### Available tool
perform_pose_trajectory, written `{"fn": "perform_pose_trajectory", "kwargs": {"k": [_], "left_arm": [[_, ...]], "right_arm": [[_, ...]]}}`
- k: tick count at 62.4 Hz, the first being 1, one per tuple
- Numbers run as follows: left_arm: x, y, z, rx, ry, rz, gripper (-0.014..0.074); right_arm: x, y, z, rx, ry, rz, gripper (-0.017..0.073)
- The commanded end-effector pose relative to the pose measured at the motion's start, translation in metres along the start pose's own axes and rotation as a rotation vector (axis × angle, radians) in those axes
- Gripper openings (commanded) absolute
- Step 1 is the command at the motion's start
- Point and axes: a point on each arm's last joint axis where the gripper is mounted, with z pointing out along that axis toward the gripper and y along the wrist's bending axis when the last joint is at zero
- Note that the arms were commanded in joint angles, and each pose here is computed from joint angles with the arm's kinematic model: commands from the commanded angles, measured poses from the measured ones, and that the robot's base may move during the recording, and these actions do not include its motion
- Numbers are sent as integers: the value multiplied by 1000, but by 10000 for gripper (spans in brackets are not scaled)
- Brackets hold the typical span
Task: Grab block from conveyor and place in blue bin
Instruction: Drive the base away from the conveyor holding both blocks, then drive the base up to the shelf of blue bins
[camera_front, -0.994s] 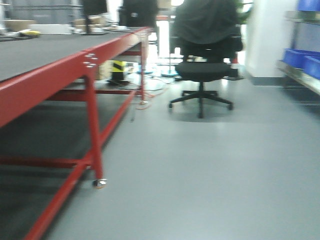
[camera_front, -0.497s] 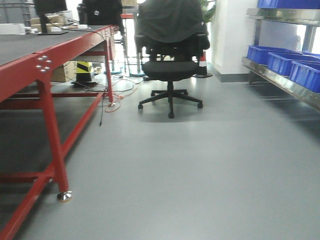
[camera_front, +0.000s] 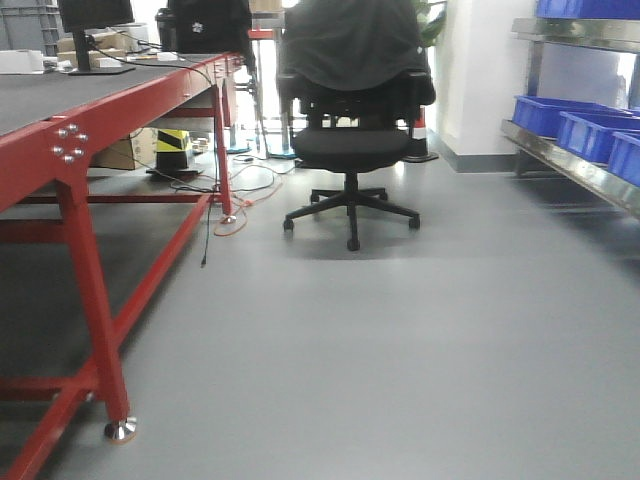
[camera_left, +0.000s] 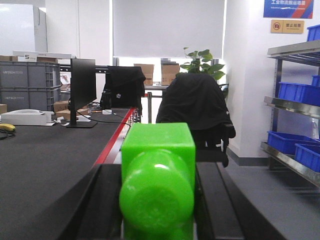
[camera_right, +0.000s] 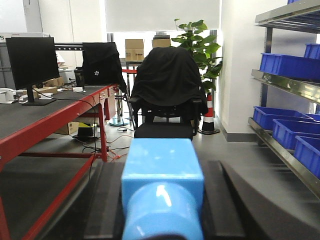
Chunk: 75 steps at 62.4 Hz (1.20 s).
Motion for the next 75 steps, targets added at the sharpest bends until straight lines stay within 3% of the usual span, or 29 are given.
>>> {"fn": "perform_pose_trajectory", "kwargs": {"k": [1, 75], "left_arm": [[-2, 0, -1, -4, -22, -2, -111], [-2, 0, -1, -4, -22, -2, -111]], "right_arm": [[-2, 0, -1, 3, -25, -5, -154], [-2, 0, -1, 3, -25, -5, -154]]}}
